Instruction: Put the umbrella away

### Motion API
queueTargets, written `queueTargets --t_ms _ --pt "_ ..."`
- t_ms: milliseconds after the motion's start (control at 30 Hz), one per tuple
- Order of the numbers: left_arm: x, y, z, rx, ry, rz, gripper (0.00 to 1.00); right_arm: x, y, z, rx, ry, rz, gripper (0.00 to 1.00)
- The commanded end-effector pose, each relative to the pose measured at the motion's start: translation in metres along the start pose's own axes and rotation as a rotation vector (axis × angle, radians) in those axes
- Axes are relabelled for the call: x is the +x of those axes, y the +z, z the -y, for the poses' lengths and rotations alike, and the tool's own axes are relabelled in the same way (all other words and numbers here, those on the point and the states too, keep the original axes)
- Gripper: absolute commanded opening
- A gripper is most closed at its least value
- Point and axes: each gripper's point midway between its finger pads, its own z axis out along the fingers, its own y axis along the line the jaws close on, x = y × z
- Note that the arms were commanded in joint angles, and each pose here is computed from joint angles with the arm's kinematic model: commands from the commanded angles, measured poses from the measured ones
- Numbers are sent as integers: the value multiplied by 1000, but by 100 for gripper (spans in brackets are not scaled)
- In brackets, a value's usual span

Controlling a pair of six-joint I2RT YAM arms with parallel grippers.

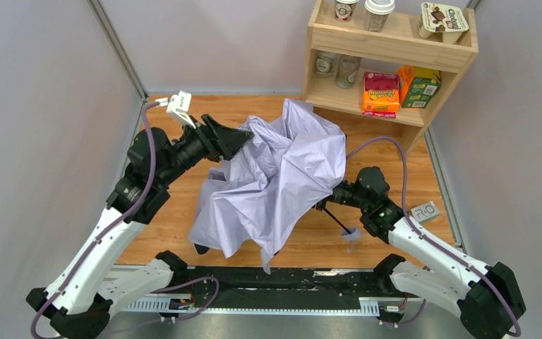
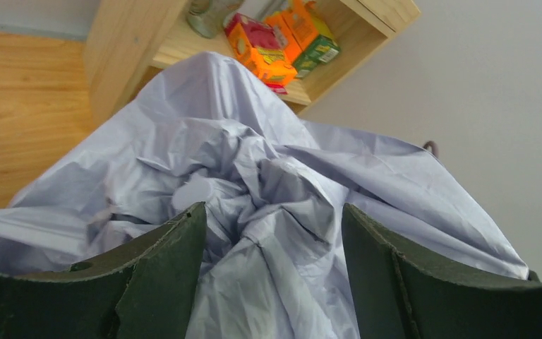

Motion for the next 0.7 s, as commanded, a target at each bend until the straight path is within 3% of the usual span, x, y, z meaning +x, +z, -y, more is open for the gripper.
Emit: queueTargets --t_ms 0,167,233,333,433,600,667 --pt "16 10 33 186 -62 -109 76 -62 1 -32 -126 -163 166 0" --pt "34 20 29 202 -68 -193 55 -64 3 -31 -122 -173 152 0" --pt "37 21 24 186 -58 -200 39 -65 3 -31 -109 -186 146 0" --pt "29 24 22 180 -39 -153 24 -60 5 -31 -111 -197 114 0" --pt "16 24 29 224 -2 -91 3 -54 9 -28 -96 -190 104 0" --pt "-14 16 35 240 206 53 0 -52 15 -10 -3 -128 117 2" --pt "-27 9 33 210 299 109 0 -48 17 8 87 -65 114 40"
